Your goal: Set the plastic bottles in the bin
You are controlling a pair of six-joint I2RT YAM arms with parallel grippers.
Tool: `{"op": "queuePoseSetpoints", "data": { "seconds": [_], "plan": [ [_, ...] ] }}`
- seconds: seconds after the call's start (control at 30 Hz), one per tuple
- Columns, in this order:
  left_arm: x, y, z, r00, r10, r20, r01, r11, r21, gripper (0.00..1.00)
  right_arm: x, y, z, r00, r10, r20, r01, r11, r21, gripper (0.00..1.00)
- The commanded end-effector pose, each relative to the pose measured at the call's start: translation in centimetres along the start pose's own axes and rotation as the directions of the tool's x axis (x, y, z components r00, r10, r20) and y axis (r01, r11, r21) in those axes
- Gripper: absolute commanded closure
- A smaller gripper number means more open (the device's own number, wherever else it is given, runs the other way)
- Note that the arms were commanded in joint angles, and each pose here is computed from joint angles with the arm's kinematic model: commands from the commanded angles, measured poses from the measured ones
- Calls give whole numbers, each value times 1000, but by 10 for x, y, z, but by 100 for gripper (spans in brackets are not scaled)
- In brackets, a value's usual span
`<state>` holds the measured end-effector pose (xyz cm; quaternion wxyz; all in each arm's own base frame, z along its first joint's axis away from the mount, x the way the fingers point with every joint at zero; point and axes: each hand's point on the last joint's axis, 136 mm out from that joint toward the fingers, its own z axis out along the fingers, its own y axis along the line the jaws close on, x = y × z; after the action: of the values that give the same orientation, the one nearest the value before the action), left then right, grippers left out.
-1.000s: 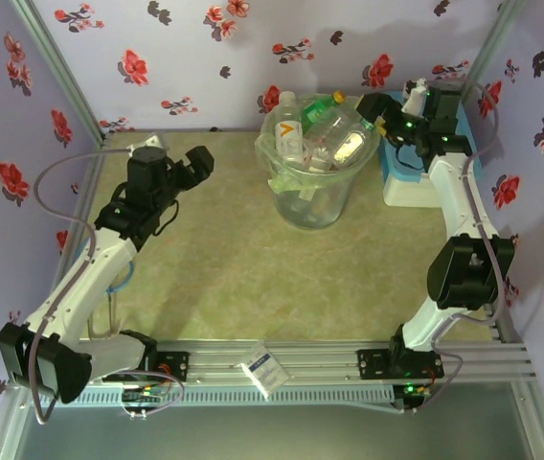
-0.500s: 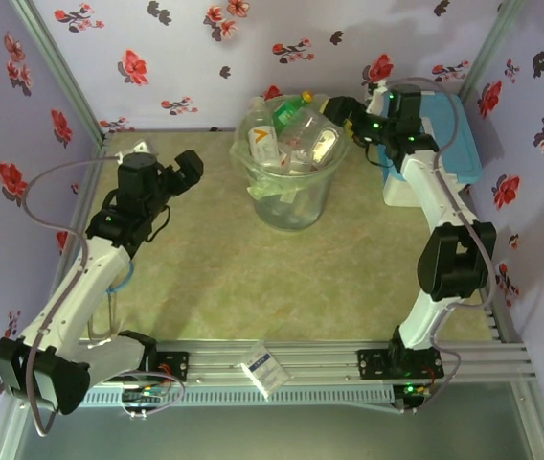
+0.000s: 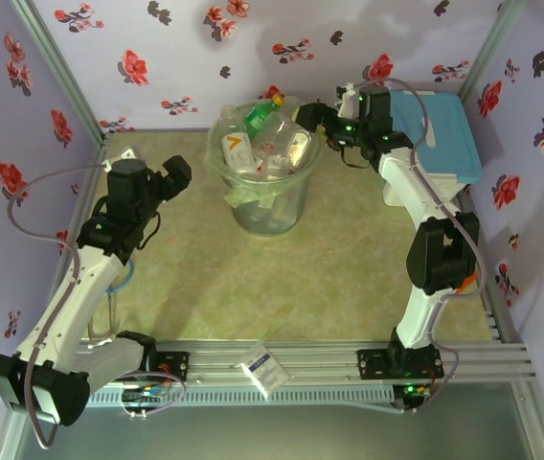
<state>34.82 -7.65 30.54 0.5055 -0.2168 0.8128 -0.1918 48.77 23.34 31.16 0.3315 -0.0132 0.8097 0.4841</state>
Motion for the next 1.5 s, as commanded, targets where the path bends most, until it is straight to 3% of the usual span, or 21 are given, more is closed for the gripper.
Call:
{"op": "queuePoseSetpoints", "data": {
  "seconds": [0.0, 0.23, 0.33, 0.43, 0.7, 1.0, 1.23, 1.47],
  "plan": [
    [-4, 13, -5, 999, 46, 28, -45, 998, -43, 0, -20, 3, -39, 994, -81, 78, 73, 992, 102, 1],
    [-2, 43, -2, 984, 170, 61, -163, 981, -107, 0, -13, -48, -101, 984, -108, 141, 62, 954, 294, 1],
    [3, 69, 2, 972, 230, 42, -219, 959, -182, 0, 6, -80, -123, 974, -201, 101, 131, 870, 476, 1],
    [9, 92, 5, 954, 300, 19, -286, 924, -255, 0, 31, -113, -134, 963, -265, 52, 187, 793, 579, 1],
    [34, 140, 21, 904, 426, -17, -404, 843, -356, 0, 84, -188, -151, 917, -398, -5, 273, 621, 734, 1],
    [57, 184, 38, 912, 410, -9, -367, 804, -468, 0, 110, -242, -157, 883, -470, 5, 261, 498, 827, 1],
    [60, 200, 56, 885, 466, 7, -401, 770, -495, 0, 110, -267, -162, 839, -543, 41, 227, 418, 880, 1],
    [59, 208, 67, 864, 500, 63, -401, 759, -513, 0, 111, -271, -177, 824, -552, 127, 151, 430, 890, 1]
  ]
}}
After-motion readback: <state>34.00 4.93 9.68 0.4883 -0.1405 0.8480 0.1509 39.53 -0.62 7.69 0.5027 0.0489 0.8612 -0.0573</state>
